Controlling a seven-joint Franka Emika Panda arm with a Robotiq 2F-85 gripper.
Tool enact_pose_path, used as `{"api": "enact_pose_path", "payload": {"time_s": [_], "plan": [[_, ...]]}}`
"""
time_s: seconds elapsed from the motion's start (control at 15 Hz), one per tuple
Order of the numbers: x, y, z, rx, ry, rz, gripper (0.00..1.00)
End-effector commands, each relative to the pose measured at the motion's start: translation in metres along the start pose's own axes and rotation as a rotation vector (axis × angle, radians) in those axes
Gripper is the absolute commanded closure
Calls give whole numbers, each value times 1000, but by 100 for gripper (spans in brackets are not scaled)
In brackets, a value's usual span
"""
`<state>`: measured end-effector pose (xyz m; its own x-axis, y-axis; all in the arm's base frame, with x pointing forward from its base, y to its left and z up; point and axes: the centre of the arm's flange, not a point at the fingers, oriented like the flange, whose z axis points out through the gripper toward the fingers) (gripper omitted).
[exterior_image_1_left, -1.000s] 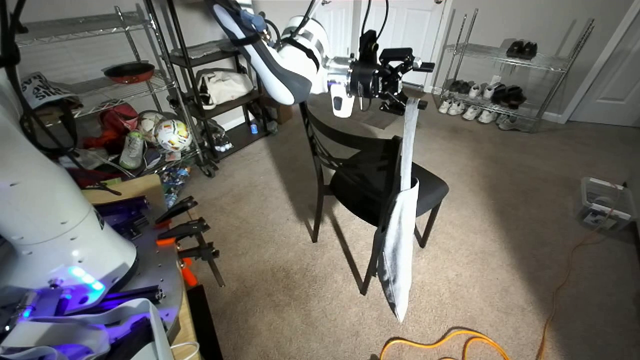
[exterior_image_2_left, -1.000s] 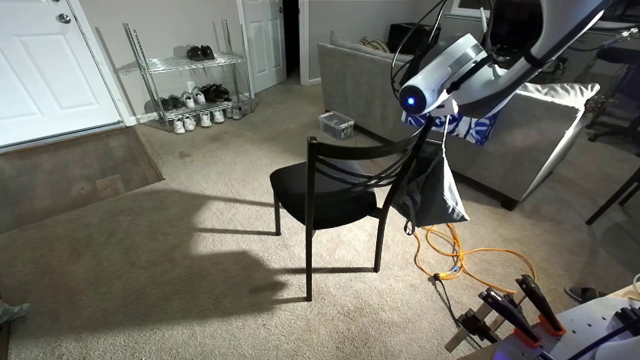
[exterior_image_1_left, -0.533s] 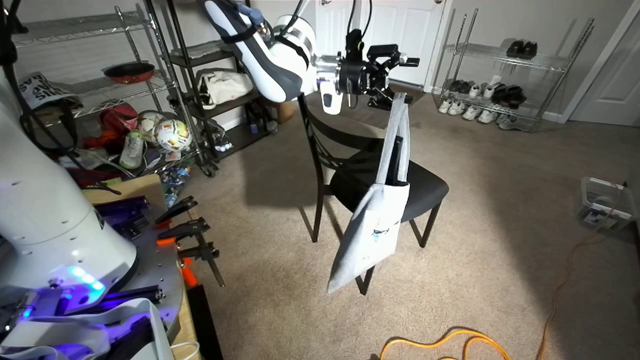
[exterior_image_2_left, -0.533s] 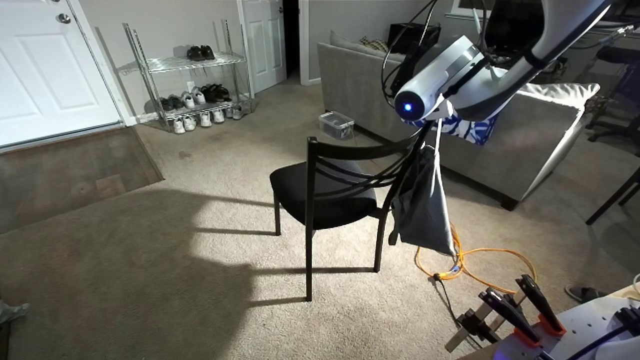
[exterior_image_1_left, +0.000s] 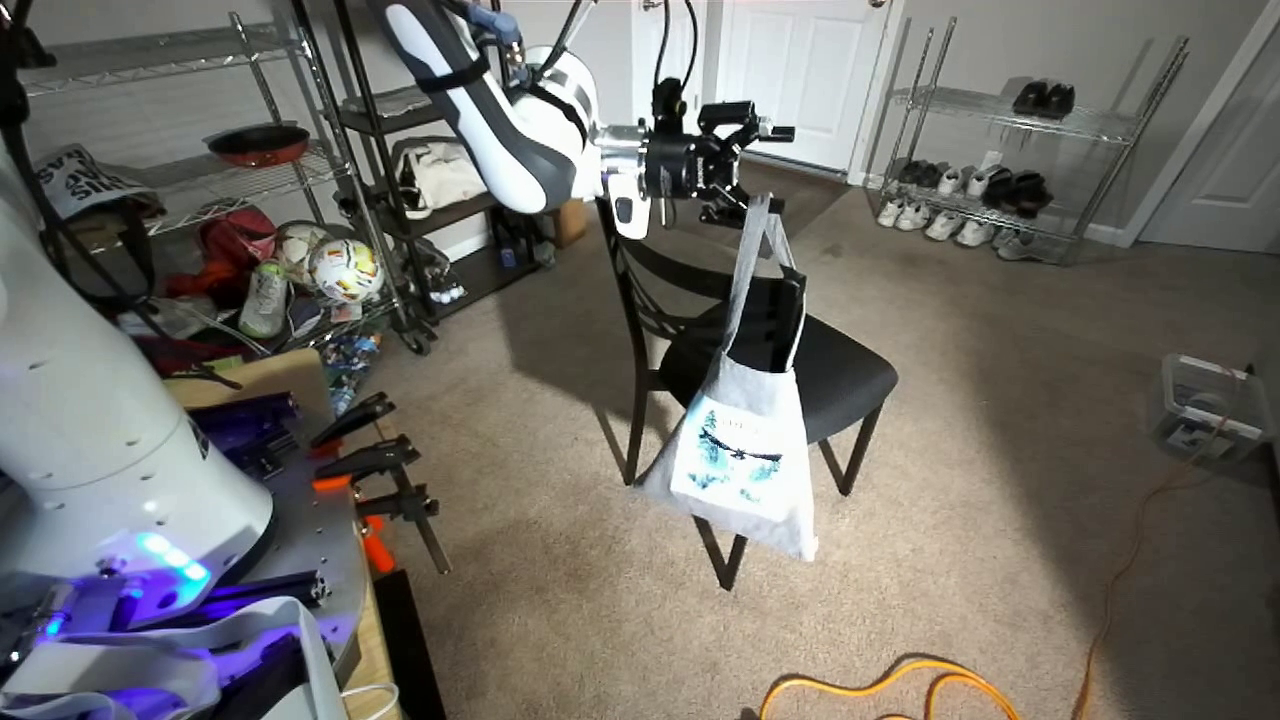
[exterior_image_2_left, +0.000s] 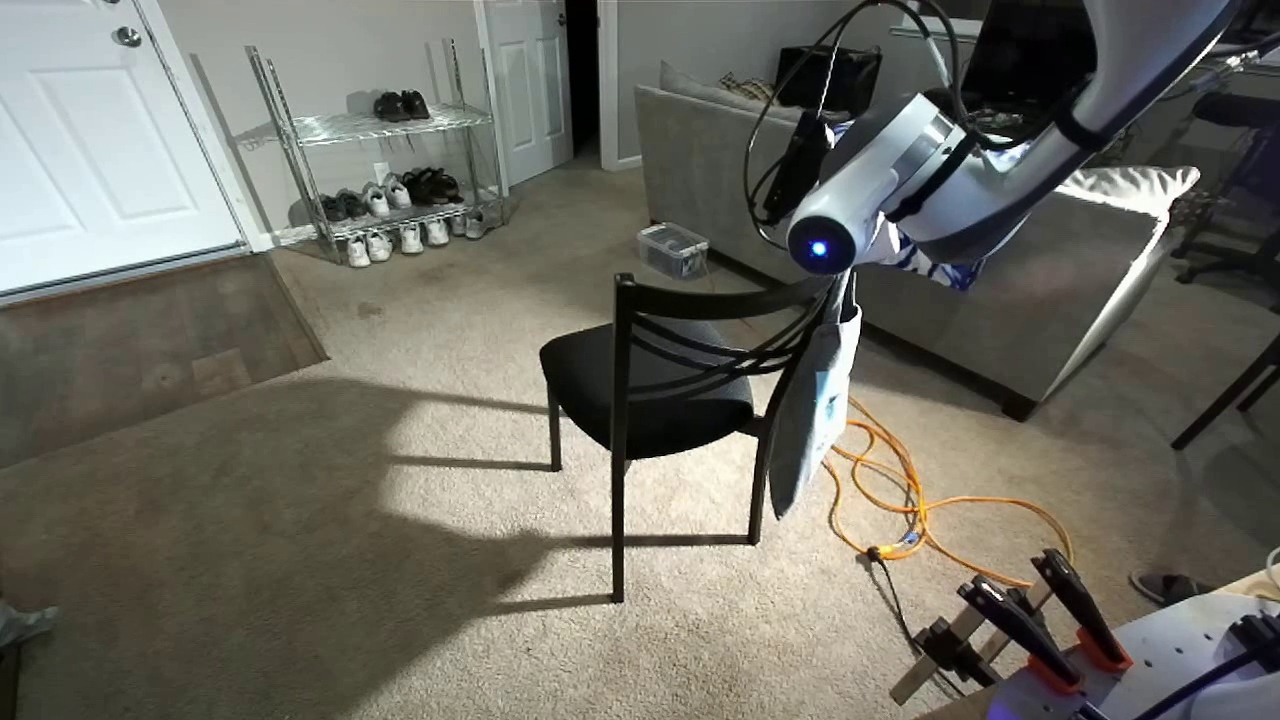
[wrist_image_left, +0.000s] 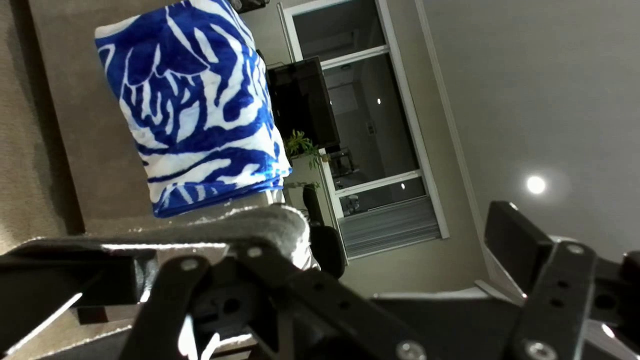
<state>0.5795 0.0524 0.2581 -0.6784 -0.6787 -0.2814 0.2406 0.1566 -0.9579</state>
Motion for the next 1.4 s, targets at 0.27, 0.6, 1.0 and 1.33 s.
{"api": "enact_pose_path", "payload": {"time_s": [0.27,0.6,1.0,1.33], "plan": [[18,0,-23,-62,-81,-65,0],[26,0,-43,-133,-155,-80,0],[29,-16,-57,-276,-139,-86,0],[29,-32,-63,-319,80,-105,0]]}}
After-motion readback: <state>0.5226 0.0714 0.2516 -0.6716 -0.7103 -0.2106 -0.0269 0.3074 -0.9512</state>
